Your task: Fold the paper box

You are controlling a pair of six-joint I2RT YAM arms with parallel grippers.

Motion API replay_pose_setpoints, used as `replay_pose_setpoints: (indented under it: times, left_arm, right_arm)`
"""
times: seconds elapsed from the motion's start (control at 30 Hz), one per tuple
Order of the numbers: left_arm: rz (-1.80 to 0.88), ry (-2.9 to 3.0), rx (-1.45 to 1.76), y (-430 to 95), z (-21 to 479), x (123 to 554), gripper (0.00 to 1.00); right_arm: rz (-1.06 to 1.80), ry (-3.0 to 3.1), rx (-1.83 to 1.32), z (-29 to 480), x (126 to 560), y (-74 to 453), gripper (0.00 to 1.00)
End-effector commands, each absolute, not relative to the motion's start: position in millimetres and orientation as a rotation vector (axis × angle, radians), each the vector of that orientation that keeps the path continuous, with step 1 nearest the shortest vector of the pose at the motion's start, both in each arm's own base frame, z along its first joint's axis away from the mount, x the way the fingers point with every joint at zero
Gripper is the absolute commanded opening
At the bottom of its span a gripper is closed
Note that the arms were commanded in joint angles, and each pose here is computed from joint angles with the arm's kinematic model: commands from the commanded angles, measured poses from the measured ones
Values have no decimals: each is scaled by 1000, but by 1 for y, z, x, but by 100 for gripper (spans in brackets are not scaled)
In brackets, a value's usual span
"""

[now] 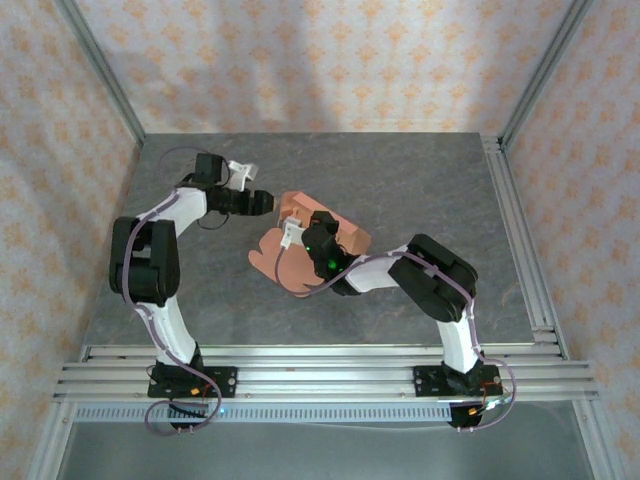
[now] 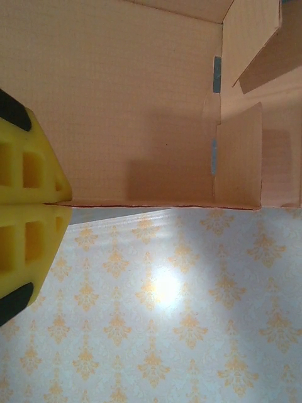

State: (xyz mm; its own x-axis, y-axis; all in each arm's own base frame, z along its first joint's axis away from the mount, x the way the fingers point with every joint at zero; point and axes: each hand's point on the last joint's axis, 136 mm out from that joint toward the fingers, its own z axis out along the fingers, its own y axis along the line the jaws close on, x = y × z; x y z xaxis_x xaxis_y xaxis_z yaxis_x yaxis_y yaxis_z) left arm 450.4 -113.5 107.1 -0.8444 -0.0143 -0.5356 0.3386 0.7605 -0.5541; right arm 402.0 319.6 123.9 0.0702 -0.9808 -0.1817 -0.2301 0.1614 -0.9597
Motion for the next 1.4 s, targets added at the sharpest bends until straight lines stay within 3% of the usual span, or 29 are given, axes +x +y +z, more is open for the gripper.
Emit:
replay_pose_setpoints:
  times: [0.0,0.8,1.37]
  left_arm:
    - [-899,2529,304,-121,87,448,70]
    - [-1007,2577,483,-160,78,436,67]
    - [-933,2642,451,-174,67,450,58]
  right_arm:
    - [-904,1397,-1245,126,400,317,0]
    - [-899,1417,-1226,129,402,317,0]
    - [-849,1432,-1219,131,400,319,0]
